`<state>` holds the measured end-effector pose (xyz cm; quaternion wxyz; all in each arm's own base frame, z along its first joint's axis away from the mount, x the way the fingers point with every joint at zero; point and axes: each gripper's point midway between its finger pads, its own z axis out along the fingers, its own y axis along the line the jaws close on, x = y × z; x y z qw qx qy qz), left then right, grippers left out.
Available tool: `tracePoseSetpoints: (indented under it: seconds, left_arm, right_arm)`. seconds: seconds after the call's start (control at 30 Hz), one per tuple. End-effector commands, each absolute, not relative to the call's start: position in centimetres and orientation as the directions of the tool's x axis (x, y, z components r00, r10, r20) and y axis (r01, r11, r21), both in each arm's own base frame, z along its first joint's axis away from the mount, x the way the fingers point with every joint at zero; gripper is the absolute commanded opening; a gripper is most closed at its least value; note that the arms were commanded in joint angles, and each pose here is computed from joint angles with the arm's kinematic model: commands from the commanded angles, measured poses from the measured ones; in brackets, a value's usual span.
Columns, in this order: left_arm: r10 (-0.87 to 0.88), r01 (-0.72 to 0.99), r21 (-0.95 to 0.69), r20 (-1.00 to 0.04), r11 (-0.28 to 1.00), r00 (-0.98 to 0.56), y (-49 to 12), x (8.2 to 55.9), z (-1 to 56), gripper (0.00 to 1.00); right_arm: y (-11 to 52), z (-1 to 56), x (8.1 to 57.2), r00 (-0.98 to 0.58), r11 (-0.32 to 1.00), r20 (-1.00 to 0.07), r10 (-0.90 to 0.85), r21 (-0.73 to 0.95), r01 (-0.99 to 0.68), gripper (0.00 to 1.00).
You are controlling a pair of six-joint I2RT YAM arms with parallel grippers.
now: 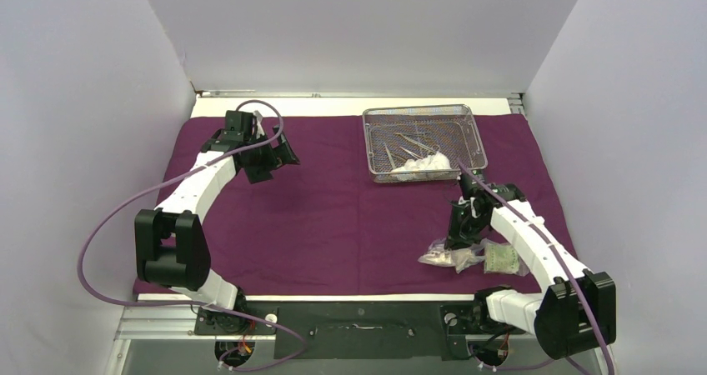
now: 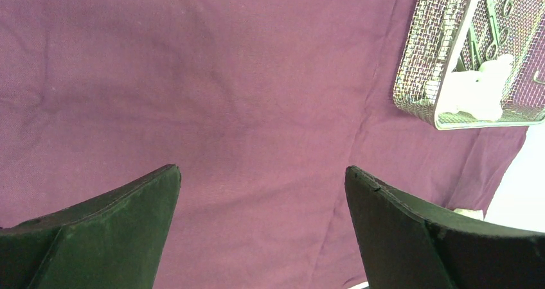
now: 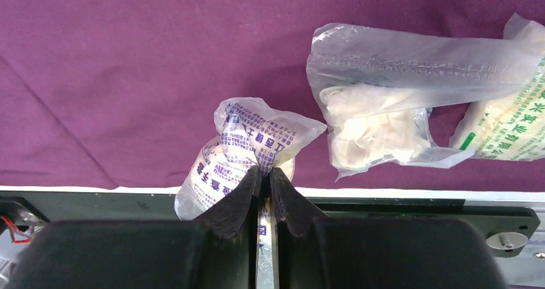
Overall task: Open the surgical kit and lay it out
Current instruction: Place the medical item in the surgical kit.
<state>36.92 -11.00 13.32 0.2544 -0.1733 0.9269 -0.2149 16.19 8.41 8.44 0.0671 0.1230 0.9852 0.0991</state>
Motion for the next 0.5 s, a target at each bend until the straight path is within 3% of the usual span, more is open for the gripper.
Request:
tracePoseSetpoints:
  seconds: [0.0,0.27,0.33,0.47]
  left_arm:
    - [-0.438,-0.166,-0.52,-0.459,0.838,-0.773,-11.3,37.9,15.7,0.97]
    - [-0.436,-0.167,-0.513,-0.464,0.842,-0.771,-11.1,37.7,15.8,0.97]
    - [-0.433,-0.166,-0.509,-0.467,0.845,-0.771,-11.0,37.7,15.8,0.97]
    - [-0.432,-0.167,-0.506,-0.468,0.846,-0.771,-11.0,37.6,15.8,0.97]
  right_arm:
    - [8.7,7.2,17.0,-0.956,0.948,-0.148,0.253,0.233,0.215,0.05]
    - [8.6,4.4,17.3,-0.952,0.946,-0.144,0.27,0.222,0.234,0.07]
    - [8.3,4.3,17.3,-0.95,0.949,-0.154,0.271,0.208,0.237,0.15]
    - [7.8,5.2,17.6,-0.944,0.951,-0.175,0.278,0.185,0.246,0.41]
